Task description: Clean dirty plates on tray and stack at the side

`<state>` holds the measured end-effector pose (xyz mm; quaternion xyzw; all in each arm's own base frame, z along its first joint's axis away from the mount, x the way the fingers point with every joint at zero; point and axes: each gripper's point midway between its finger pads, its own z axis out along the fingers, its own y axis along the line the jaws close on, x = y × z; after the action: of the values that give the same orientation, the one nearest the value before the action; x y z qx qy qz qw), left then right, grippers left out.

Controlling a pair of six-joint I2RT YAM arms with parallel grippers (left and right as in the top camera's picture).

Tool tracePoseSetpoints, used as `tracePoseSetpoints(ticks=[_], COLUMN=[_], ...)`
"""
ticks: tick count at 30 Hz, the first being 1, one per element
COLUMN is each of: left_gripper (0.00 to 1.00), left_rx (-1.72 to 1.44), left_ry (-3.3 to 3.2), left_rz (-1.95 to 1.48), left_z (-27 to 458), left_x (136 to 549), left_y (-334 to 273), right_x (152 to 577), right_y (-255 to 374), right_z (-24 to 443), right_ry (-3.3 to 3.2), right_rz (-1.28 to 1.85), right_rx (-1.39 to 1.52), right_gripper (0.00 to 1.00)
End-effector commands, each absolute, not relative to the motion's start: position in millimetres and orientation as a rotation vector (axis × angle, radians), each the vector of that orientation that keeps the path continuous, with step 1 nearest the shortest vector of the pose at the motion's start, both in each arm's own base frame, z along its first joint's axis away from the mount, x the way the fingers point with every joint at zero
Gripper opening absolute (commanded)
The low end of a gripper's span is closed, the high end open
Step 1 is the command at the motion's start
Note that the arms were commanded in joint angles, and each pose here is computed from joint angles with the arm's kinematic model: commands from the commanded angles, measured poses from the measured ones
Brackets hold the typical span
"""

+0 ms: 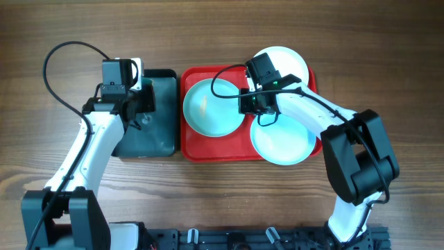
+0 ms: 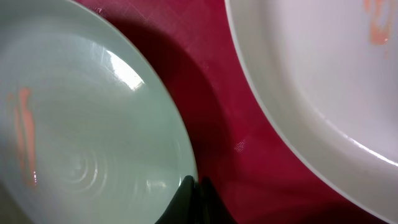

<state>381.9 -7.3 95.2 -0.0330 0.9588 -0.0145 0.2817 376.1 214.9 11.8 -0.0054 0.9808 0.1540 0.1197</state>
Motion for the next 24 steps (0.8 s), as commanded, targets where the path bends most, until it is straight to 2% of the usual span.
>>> tracePoseSetpoints(ticks=[1,24], left_gripper=[0.04,0.04], left_rx=[-0.111,-0.108], left_ry=[2.551,2.523], left_rz=[-0.068,-0.069], left_z=[101.3,105.2], left_x=[382.7,388.3], left_y=[-11.1,-11.2], right_x=[377.6,374.3], right_y=[205.6,203.0], right_z=[7.6,6.3], right_ry=[2.864,2.88], right_rz=[0.352,0.336], right_rx=[-0.006,-0.002], right_gripper=[0.05,0.04])
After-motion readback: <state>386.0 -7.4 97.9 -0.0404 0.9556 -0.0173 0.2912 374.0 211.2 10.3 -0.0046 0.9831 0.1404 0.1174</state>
